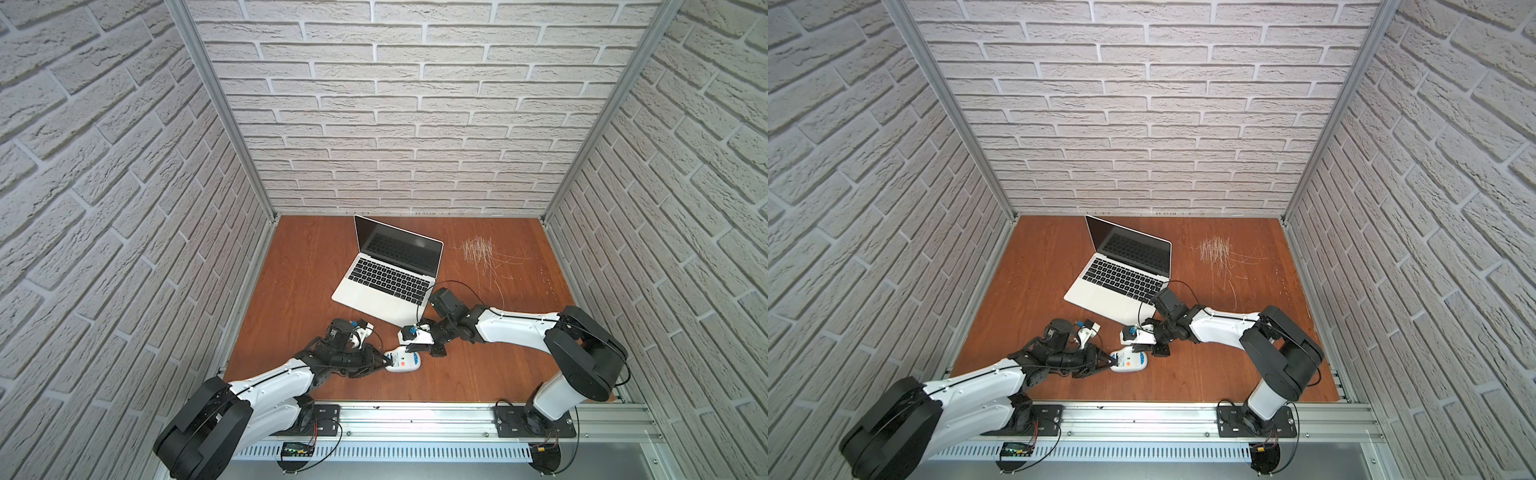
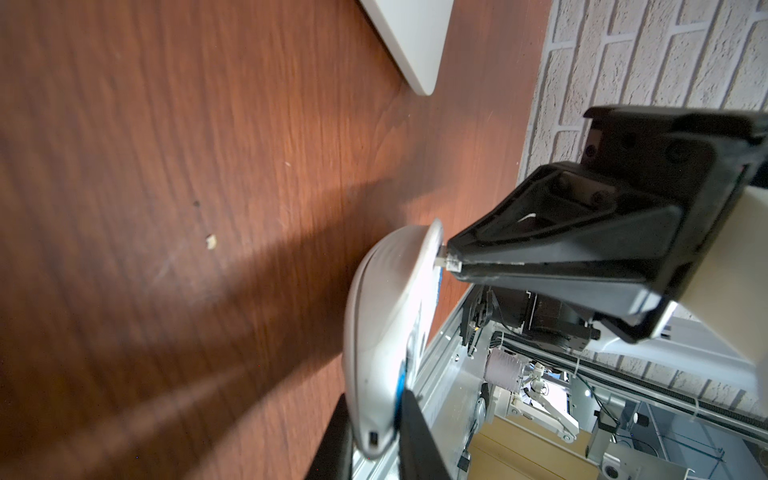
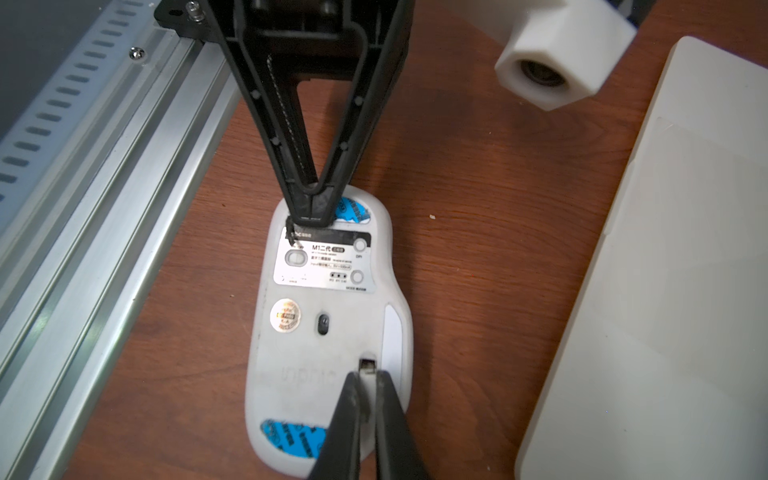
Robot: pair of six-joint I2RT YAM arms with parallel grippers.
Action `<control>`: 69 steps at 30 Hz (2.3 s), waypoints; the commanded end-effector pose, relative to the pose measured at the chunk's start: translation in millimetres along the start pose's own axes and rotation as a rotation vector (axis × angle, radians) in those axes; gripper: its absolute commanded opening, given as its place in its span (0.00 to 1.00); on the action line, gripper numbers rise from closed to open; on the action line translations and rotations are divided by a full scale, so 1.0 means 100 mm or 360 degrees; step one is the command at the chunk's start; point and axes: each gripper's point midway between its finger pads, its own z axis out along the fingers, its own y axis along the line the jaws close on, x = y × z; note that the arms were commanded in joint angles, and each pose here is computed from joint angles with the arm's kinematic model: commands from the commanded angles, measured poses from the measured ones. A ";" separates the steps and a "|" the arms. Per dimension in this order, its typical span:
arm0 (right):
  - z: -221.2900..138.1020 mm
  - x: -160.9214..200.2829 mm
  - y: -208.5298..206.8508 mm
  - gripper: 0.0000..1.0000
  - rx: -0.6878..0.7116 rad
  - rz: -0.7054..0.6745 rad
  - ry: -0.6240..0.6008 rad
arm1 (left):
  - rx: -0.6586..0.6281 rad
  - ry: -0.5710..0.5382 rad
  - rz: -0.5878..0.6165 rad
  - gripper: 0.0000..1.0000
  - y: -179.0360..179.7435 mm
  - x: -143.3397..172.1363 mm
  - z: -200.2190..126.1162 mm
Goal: Remove the wireless mouse receiver from the laptop
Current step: Insert the USB plug into the mouse.
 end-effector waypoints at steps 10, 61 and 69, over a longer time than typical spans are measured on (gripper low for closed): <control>0.07 0.28 0.14 0.04 -0.0086 0.0097 0.0208 | -0.0023 -0.0014 0.0030 0.00 0.04 -0.01 -0.01; -0.59 0.06 -0.57 0.54 0.0564 0.1728 -0.0036 | -0.0031 -0.0032 0.0044 0.00 0.03 -0.01 -0.03; -0.37 0.12 -0.30 0.58 0.0349 0.2165 -0.0020 | -0.0024 -0.0043 0.0056 0.00 0.01 -0.03 -0.04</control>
